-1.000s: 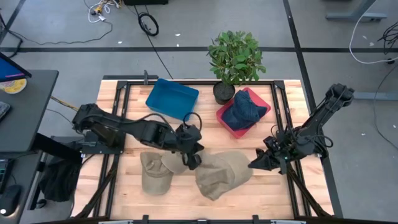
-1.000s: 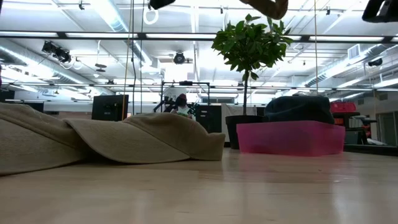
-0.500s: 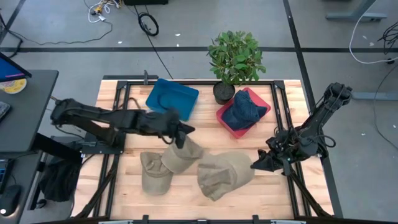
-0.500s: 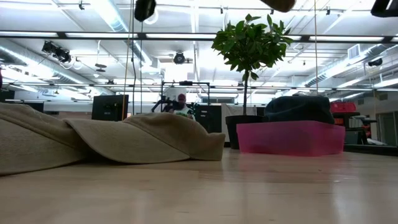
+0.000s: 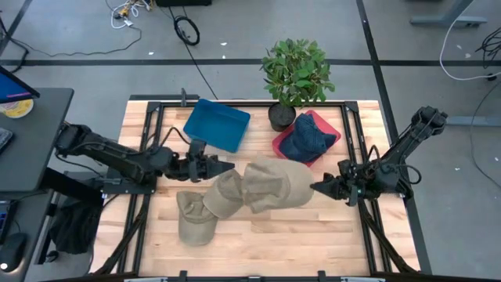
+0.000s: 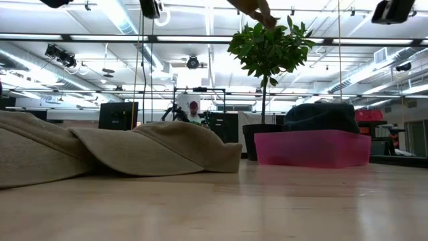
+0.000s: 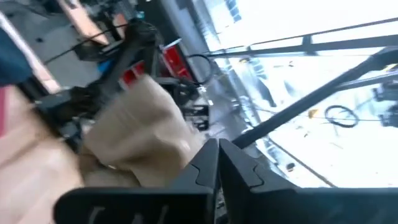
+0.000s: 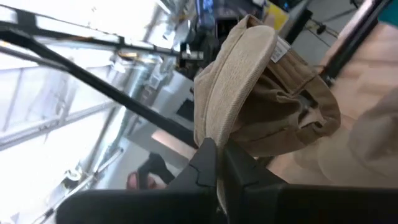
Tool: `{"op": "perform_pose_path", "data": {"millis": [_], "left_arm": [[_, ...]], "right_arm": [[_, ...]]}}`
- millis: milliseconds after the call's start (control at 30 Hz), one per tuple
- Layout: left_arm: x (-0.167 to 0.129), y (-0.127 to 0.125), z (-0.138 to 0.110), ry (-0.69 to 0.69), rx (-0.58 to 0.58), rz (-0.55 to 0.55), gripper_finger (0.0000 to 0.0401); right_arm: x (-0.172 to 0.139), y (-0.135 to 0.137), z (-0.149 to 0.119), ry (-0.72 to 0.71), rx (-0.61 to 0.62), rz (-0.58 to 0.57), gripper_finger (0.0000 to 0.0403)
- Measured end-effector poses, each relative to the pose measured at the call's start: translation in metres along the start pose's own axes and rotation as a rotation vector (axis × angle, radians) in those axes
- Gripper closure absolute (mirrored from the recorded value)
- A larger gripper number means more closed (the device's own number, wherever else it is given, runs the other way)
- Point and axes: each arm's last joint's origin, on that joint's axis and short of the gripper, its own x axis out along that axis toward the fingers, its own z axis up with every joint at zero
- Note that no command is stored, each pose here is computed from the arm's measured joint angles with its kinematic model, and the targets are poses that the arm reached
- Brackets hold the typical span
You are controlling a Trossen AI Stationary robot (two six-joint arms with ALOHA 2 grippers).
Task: Pick & Place hat
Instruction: Put the bottom right brown cap into the blue bin
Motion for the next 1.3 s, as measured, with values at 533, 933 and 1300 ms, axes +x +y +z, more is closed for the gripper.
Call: {"op": "perform_pose_path", "data": {"millis": [533,933,1300], "left_arm": [[0.002,0.011,0.007,0.069,-0.045,0.032,0.0151],[0.004,0.015,0.012,0.055,0.111,0.043,0.0098],[0.005,0.02,0.022,0.022,0.158,0.06,0.0098]], "right_arm": [[0.023,0.015,0.023,-0.056,-0.086,-0.029,0.0402],[0.03,0.009,0.032,-0.092,-0.082,-0.038,0.0402],[0.042,-0.002,0.041,-0.08,-0.088,-0.026,0.0402]]}}
